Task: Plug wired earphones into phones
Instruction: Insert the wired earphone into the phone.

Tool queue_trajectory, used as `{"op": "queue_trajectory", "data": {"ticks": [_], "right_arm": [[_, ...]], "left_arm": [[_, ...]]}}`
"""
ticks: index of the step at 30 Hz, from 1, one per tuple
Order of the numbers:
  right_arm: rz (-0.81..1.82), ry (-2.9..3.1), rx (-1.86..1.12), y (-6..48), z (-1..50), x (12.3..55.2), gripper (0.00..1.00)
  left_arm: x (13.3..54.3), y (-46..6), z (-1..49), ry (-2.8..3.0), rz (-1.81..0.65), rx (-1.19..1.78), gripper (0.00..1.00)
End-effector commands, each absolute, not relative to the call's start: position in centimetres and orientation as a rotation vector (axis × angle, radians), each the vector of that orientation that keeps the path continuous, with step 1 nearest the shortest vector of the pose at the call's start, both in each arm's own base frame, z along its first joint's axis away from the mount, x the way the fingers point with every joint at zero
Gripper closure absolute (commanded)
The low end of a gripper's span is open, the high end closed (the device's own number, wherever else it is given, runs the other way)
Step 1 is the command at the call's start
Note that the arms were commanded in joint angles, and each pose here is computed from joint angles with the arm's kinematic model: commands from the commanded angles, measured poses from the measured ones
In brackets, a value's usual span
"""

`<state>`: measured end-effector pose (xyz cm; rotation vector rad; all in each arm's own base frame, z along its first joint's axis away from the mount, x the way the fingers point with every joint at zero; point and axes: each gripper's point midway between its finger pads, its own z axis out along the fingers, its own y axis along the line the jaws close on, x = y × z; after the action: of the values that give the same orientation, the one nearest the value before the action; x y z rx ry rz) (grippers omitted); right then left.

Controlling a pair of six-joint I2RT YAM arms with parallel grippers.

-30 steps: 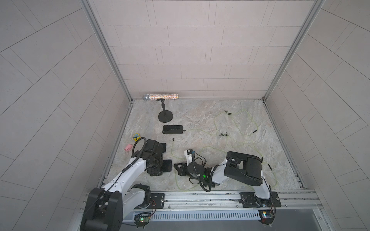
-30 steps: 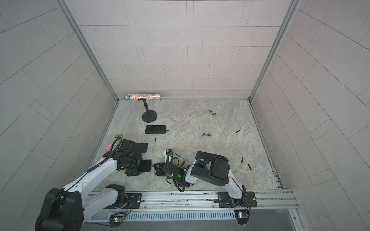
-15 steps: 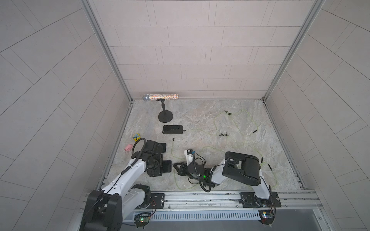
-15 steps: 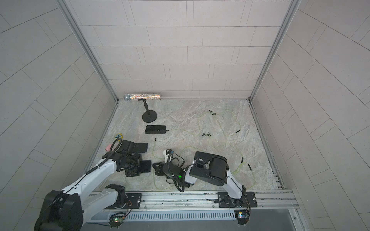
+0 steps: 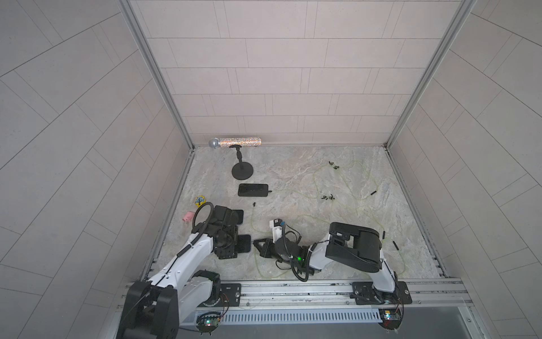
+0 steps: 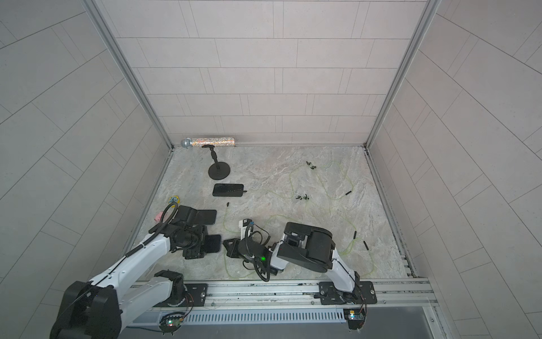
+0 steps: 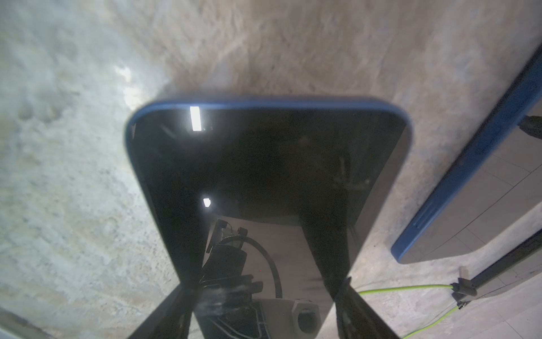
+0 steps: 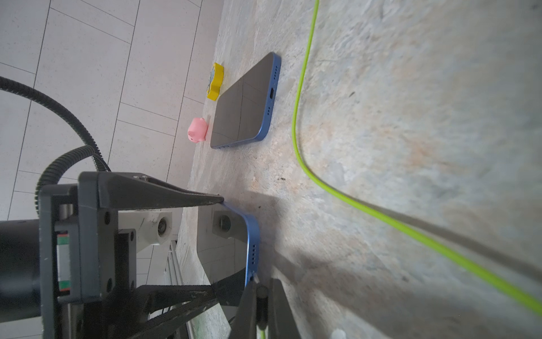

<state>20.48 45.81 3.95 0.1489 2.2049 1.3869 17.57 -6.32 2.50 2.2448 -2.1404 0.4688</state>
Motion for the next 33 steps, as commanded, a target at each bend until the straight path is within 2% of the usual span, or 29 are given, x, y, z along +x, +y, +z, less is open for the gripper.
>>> {"op": "queue_trajectory", "data": {"ticks": [1,33], "right_arm": [[1.393,2.225,0.147,46.1,3.2,20.3,1.0],[1.46,2.245,0.091,47.3,3.6,19.5,1.0]], "left_arm": [[17.1,-6.5,2.4,-2.128,0.467,2.239,0.26],[18.2,-7.2,2.9,-2.113,0.589,2.245,0.29]]}}
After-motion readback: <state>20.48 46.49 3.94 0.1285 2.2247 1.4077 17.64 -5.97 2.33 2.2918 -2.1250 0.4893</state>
